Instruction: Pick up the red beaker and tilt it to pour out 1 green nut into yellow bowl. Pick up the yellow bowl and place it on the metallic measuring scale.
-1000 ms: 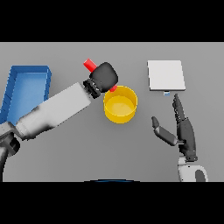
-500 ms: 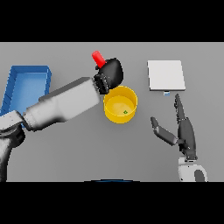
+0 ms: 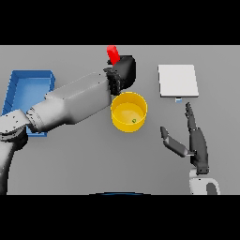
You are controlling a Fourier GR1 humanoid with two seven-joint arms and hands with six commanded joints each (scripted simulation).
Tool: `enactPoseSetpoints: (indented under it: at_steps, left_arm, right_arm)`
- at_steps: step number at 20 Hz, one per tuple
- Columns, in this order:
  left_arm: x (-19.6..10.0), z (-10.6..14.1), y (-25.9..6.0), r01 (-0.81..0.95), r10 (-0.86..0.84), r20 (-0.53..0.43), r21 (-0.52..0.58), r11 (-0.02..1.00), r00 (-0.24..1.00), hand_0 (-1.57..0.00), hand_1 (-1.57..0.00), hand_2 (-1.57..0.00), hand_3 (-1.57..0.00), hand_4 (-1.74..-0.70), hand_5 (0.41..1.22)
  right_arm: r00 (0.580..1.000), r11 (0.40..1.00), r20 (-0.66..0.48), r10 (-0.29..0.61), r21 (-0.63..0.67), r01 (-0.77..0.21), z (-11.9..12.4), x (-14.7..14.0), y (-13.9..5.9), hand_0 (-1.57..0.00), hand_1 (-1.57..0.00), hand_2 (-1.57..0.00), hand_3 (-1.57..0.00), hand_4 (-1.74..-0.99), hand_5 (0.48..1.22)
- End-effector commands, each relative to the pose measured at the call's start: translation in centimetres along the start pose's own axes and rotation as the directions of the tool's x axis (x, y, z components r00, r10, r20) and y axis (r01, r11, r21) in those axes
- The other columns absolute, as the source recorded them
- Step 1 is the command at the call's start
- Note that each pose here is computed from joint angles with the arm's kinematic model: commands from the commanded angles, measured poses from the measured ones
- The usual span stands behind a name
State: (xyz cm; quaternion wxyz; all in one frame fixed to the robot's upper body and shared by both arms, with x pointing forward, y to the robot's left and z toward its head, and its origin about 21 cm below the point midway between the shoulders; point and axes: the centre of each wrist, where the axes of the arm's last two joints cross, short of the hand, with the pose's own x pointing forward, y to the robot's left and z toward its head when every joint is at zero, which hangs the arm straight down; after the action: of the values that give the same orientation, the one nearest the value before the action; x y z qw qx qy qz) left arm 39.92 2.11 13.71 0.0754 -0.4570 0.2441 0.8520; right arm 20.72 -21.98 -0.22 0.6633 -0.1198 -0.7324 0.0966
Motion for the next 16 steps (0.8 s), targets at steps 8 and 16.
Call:
enactPoseSetpoints:
  at_steps: [8,16]
  left_arm:
    - [-12.7,4.0,0.7,-0.145,0.163,-0.243,0.092,0.985,0.956,-1.57,-1.57,-1.50,-1.23,-1.70,1.221]
    - [-20.1,9.1,-9.5,-0.733,0.791,-0.484,0.367,0.573,0.375,-1.57,-1.57,-1.56,-1.37,-1.73,1.221]
  right_arm:
    - [0.999,0.999,0.038,-0.032,0.008,0.032,-0.6,0.6,-0.2,0.00,0.00,0.00,0.00,-1.181,0.593]
    - [0.996,0.997,0.048,-0.078,0.034,0.076,-0.7,0.4,-0.2,0.00,0.00,0.00,0.00,-1.224,0.592]
